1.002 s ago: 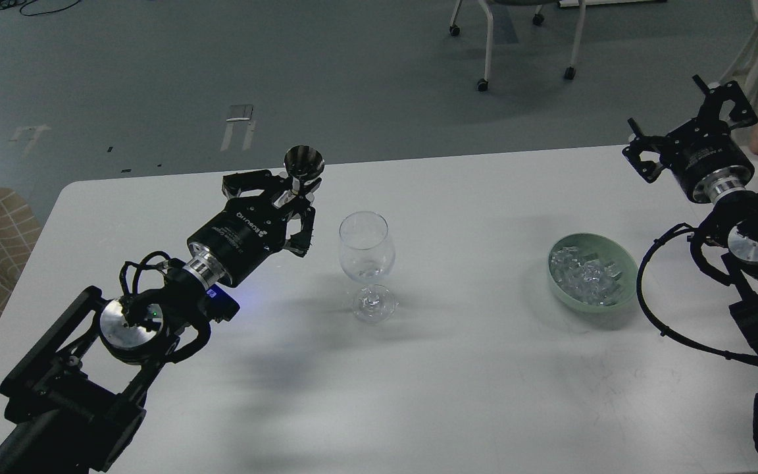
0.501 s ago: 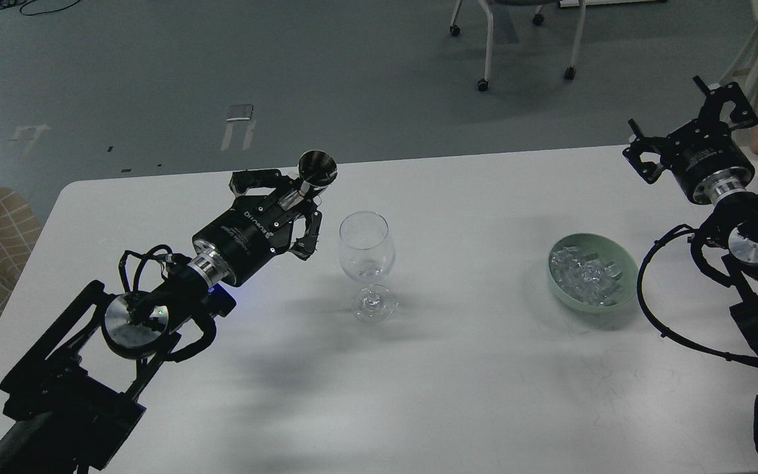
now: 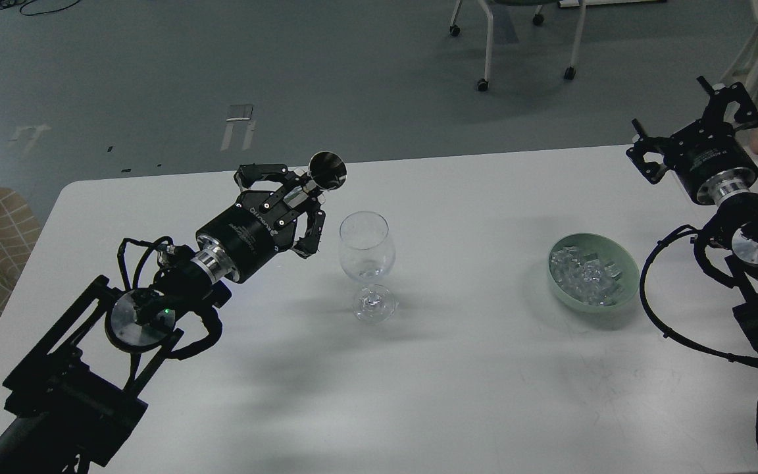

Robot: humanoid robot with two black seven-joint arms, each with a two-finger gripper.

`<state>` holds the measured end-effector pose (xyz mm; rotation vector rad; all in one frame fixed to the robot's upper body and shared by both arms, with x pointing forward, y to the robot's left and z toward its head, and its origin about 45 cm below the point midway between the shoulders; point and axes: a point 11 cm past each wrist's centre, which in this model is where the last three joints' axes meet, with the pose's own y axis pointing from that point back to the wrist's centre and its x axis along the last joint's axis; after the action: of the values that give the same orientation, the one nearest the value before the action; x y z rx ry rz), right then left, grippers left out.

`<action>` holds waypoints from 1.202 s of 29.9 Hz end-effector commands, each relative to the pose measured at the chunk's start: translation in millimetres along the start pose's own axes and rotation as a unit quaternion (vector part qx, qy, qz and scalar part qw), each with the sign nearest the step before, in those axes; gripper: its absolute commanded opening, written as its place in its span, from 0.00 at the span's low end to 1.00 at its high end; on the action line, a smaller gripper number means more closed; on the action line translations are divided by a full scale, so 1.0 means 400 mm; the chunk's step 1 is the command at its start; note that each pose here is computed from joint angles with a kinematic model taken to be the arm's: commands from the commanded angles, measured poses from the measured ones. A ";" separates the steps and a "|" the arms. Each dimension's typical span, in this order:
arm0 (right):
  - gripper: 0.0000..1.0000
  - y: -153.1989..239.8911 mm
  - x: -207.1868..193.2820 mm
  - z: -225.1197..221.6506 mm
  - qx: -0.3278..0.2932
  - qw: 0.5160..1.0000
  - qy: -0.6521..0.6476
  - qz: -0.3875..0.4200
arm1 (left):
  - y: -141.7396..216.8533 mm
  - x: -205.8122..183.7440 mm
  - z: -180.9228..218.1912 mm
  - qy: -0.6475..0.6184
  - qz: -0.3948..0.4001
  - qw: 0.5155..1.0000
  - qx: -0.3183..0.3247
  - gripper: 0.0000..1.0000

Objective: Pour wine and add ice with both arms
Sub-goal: 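Tilt the jigger with the left gripper to pour into the glass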

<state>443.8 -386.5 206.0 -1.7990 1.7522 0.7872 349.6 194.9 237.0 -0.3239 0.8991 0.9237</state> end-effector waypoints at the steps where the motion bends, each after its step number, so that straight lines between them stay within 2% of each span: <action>1: 1.00 0.000 -0.001 -0.001 0.000 1.000 0.000 -0.001 | 0.000 -0.011 -0.003 -0.002 -0.005 1.000 0.002 0.12; 36: 1.00 -0.001 -0.004 0.005 0.000 1.000 -0.003 -0.002 | -0.010 -0.016 -0.027 -0.154 0.004 0.987 0.037 0.13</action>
<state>443.9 -384.0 205.9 -1.7986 1.7443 0.7887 345.3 183.2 234.2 -0.1218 0.6729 0.9209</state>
